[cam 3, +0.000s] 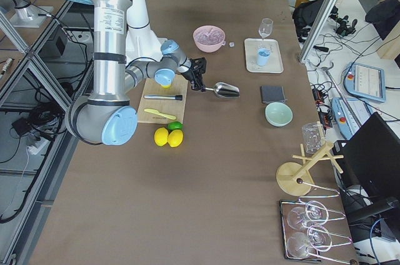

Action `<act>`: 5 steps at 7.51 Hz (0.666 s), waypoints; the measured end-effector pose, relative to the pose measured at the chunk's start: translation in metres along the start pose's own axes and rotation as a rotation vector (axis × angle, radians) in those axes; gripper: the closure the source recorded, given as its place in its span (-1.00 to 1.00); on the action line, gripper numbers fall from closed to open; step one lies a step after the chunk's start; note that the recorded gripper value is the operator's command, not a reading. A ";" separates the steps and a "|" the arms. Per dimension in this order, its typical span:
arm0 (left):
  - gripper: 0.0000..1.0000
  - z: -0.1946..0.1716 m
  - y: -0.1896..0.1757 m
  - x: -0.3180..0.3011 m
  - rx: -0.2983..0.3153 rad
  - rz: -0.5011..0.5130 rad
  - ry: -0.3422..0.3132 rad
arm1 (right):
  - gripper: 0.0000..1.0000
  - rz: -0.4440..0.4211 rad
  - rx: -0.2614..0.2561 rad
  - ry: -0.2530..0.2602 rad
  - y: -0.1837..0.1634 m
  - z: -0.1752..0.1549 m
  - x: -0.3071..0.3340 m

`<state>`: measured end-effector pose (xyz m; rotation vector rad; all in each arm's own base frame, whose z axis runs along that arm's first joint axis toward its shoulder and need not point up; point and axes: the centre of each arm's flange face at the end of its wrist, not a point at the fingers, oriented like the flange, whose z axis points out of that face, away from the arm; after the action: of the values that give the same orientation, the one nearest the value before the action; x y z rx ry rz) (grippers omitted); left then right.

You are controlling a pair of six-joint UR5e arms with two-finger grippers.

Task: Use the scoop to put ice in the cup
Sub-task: 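Carry the metal scoop with the right gripper toward the cutting board, then lower the scoop onto the table and open the right gripper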

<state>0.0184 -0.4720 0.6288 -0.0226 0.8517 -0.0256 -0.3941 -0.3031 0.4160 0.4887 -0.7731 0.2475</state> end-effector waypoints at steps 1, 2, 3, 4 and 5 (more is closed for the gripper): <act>-0.97 -0.001 -0.003 0.000 0.005 0.004 -0.009 | 1.00 0.003 0.001 0.001 0.004 -0.001 0.000; -0.97 -0.004 -0.005 -0.002 0.016 0.012 -0.032 | 1.00 0.004 -0.003 -0.001 0.007 -0.001 0.000; -0.97 -0.008 -0.005 -0.008 0.028 0.025 -0.044 | 0.56 0.003 -0.007 -0.003 0.009 -0.002 -0.001; -0.97 -0.018 -0.003 -0.020 0.046 0.044 -0.048 | -0.98 0.002 -0.013 -0.005 0.011 -0.002 -0.002; -0.97 -0.028 0.001 -0.033 0.063 0.076 -0.049 | -1.00 0.001 -0.017 -0.007 0.012 -0.003 -0.002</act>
<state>-0.0249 -0.4707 0.6350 0.0686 0.8017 0.0195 -0.3987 -0.2911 0.4164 0.4736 -0.7819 0.2405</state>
